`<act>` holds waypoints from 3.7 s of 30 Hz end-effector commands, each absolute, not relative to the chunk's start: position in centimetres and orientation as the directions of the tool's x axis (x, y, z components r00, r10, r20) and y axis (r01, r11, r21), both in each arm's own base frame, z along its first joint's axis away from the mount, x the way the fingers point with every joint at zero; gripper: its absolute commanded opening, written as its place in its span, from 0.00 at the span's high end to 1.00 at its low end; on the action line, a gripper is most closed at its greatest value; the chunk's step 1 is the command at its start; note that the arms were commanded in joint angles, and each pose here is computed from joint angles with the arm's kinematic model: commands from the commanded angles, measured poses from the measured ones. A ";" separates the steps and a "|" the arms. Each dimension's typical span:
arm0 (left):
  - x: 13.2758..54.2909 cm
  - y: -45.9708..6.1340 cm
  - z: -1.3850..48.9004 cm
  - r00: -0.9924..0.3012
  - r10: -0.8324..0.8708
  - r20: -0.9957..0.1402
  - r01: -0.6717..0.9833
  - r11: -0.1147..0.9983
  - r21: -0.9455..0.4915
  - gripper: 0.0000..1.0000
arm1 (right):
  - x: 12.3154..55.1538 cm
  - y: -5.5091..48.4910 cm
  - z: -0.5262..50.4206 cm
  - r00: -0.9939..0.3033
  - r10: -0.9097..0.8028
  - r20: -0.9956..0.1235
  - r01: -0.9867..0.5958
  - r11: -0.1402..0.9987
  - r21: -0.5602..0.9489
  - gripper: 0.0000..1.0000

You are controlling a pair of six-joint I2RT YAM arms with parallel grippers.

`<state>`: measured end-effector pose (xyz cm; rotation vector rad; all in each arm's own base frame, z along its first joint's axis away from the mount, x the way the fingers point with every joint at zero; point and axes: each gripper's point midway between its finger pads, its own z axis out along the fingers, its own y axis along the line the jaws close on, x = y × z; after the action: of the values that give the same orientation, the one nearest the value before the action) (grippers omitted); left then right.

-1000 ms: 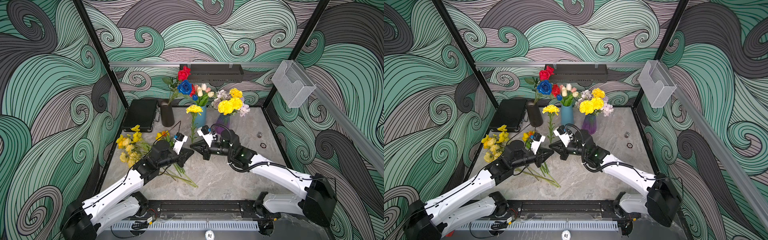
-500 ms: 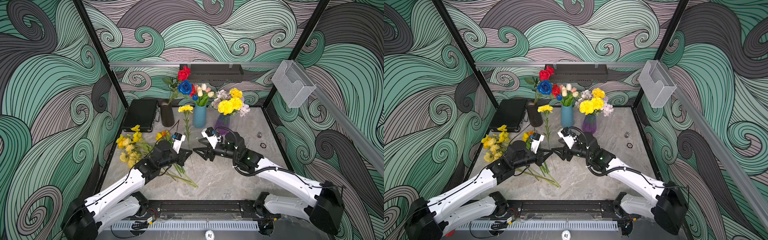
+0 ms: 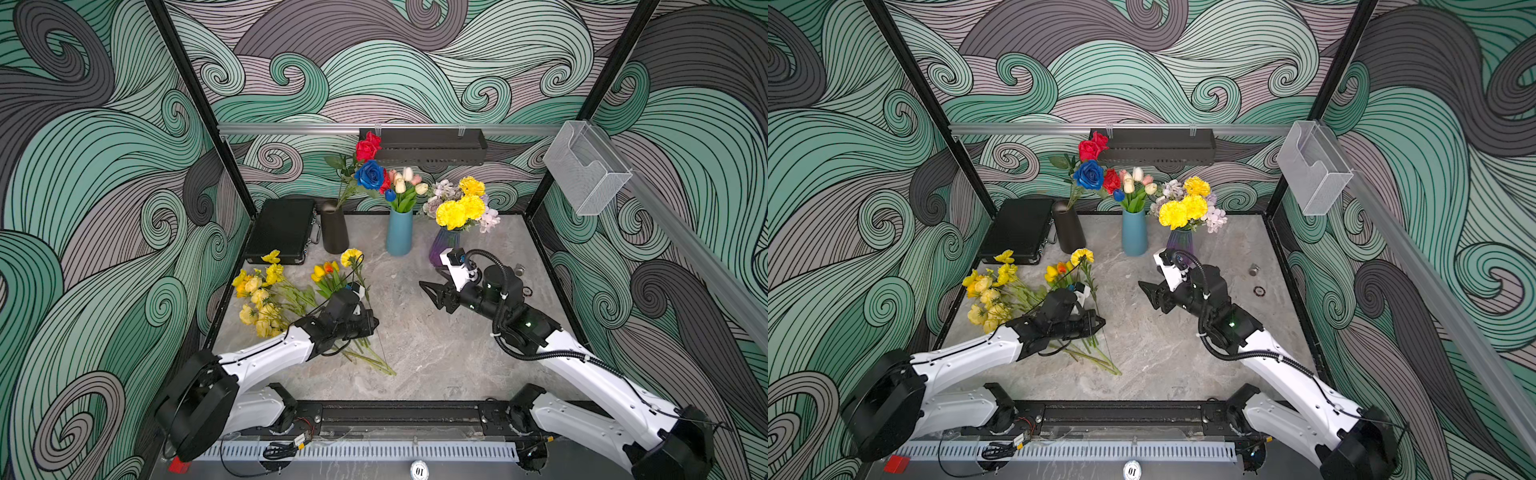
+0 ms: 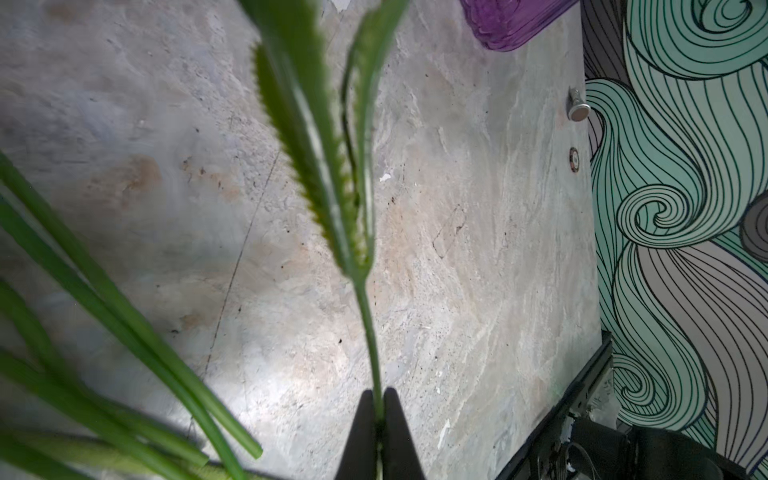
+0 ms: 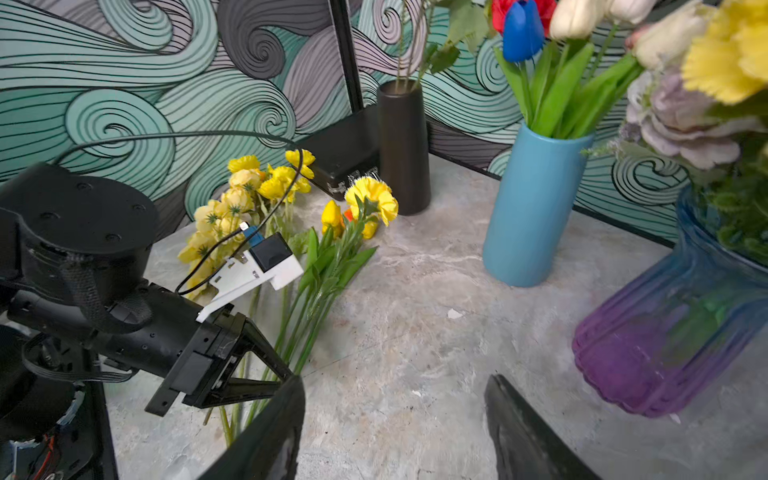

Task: Pick out yellow flowers from the vase
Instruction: Place the flower at the center of the board, then pick up the flower from the vase.

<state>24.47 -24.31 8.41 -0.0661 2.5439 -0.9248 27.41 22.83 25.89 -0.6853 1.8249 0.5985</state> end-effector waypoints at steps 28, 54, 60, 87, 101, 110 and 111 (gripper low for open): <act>29.7 -22.2 8.4 -0.912 -0.179 -0.368 0.033 0.864 -0.503 0.50 | 31.2 14.2 26.2 -0.294 -0.017 -0.956 -0.401 0.910 0.108 0.35; 27.6 -14.2 15.5 -0.470 -0.081 -0.879 0.339 0.902 -0.265 0.12 | 38.7 16.1 30.8 0.274 -0.161 -0.948 -0.353 0.900 -0.255 0.38; 27.7 -13.1 15.4 -0.460 -0.119 -0.880 0.317 0.904 -0.287 0.09 | 40.6 16.3 31.0 0.276 -0.155 -0.948 -0.359 0.899 -0.252 0.45; 27.6 -14.0 15.9 -0.456 -0.137 -0.880 0.363 0.874 -0.324 0.09 | 45.8 16.5 30.2 0.253 -0.168 -0.953 -0.286 0.928 -0.239 0.59; 27.7 -14.3 15.8 -0.460 -0.135 -0.878 0.374 0.867 -0.330 0.09 | 45.6 16.4 32.1 0.274 -0.121 -0.954 -0.282 0.938 -0.201 0.70; 27.7 -14.4 15.8 -0.467 -0.128 -0.875 0.379 0.865 -0.329 0.09 | 44.0 16.6 34.9 0.292 -0.071 -0.954 -0.329 0.929 -0.169 0.77; 27.7 -14.5 15.7 -0.469 -0.127 -0.874 0.380 0.864 -0.329 0.09 | 43.9 16.6 35.2 0.291 -0.066 -0.954 -0.333 0.928 -0.166 0.78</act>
<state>27.46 -14.42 15.15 0.1747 1.9924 -0.5964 44.27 16.58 33.00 -0.3687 1.3080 0.1564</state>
